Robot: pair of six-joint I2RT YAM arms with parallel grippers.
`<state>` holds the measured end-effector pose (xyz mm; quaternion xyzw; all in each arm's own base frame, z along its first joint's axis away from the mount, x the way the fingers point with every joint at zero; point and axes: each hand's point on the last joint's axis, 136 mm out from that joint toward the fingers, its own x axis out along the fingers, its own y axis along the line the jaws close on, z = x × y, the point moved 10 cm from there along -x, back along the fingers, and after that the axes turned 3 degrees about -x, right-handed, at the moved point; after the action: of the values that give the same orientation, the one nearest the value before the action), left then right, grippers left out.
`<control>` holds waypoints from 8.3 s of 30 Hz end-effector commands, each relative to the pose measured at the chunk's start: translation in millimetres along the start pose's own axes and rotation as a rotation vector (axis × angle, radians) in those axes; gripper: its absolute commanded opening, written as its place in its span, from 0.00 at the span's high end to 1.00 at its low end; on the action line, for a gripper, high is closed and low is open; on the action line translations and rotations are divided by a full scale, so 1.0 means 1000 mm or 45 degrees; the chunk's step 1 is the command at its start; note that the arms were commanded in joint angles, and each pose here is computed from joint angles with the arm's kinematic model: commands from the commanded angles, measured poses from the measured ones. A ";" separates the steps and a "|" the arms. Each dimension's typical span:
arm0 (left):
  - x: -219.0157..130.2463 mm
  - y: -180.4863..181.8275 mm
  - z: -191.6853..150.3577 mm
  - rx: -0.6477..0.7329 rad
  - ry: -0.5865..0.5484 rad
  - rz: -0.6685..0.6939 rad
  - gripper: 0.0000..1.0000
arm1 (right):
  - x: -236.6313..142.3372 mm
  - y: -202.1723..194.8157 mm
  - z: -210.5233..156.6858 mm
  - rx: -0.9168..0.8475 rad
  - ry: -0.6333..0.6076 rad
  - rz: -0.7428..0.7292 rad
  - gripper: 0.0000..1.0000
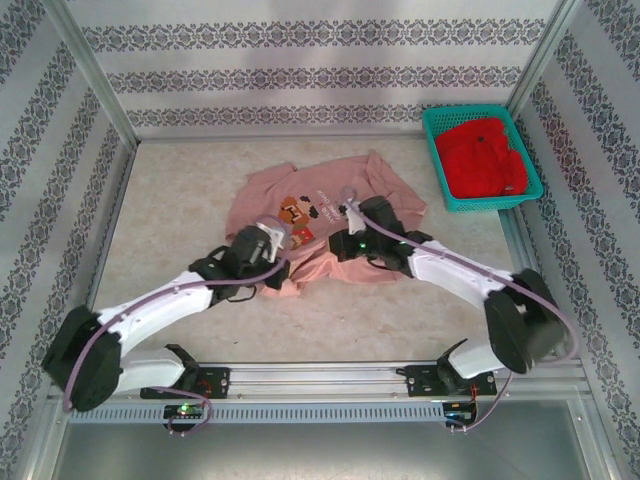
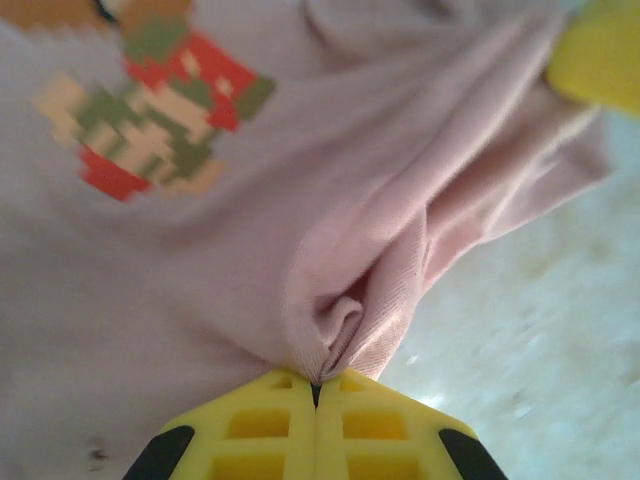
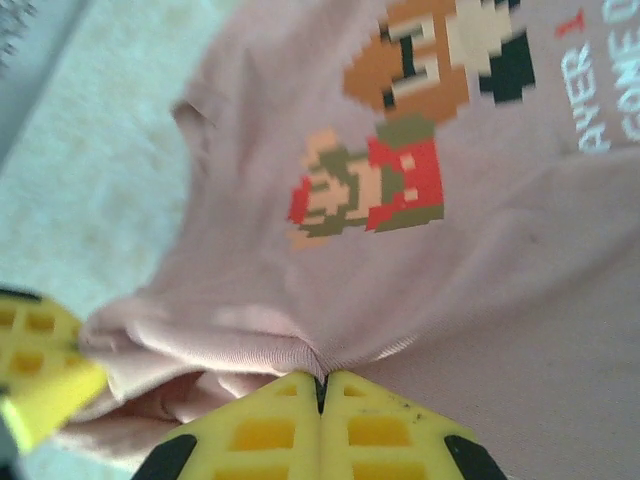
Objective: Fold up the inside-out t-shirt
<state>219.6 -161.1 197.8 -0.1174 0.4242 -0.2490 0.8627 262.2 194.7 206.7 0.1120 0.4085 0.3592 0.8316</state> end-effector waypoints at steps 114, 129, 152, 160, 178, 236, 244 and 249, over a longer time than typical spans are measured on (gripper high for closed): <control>-0.021 -0.064 0.047 0.173 -0.065 -1.097 1.00 | -0.072 -0.015 0.022 0.143 -0.056 -0.227 0.64; -0.019 -0.061 0.056 0.105 -0.035 -1.003 1.00 | -0.074 0.008 -0.077 -0.324 -0.073 -0.188 0.37; -0.020 -0.056 0.054 0.094 -0.025 -0.940 1.00 | -0.035 0.031 -0.047 -0.318 -0.197 -0.092 0.68; -0.018 -0.025 0.057 -0.030 -0.116 -0.436 1.00 | -0.066 0.031 -0.026 -0.069 -0.125 0.287 1.00; -0.041 -0.036 0.038 0.160 -0.187 -0.298 0.48 | -0.090 0.028 0.031 0.432 -0.225 0.673 1.00; 0.048 -0.075 0.055 0.194 -0.045 -0.735 0.76 | -0.115 0.019 0.040 0.512 -0.344 0.649 1.00; 0.044 -0.073 0.062 0.161 -0.080 -0.748 1.00 | -0.116 0.013 0.036 0.520 -0.341 0.616 1.00; -0.007 -0.073 0.065 0.201 -0.183 -0.985 1.00 | -0.132 -0.012 0.029 0.607 -0.349 0.375 1.00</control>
<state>257.9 -232.0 230.7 -0.2028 0.3450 -0.5095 0.7618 240.1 112.1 288.5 0.4313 0.3496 0.3826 0.7385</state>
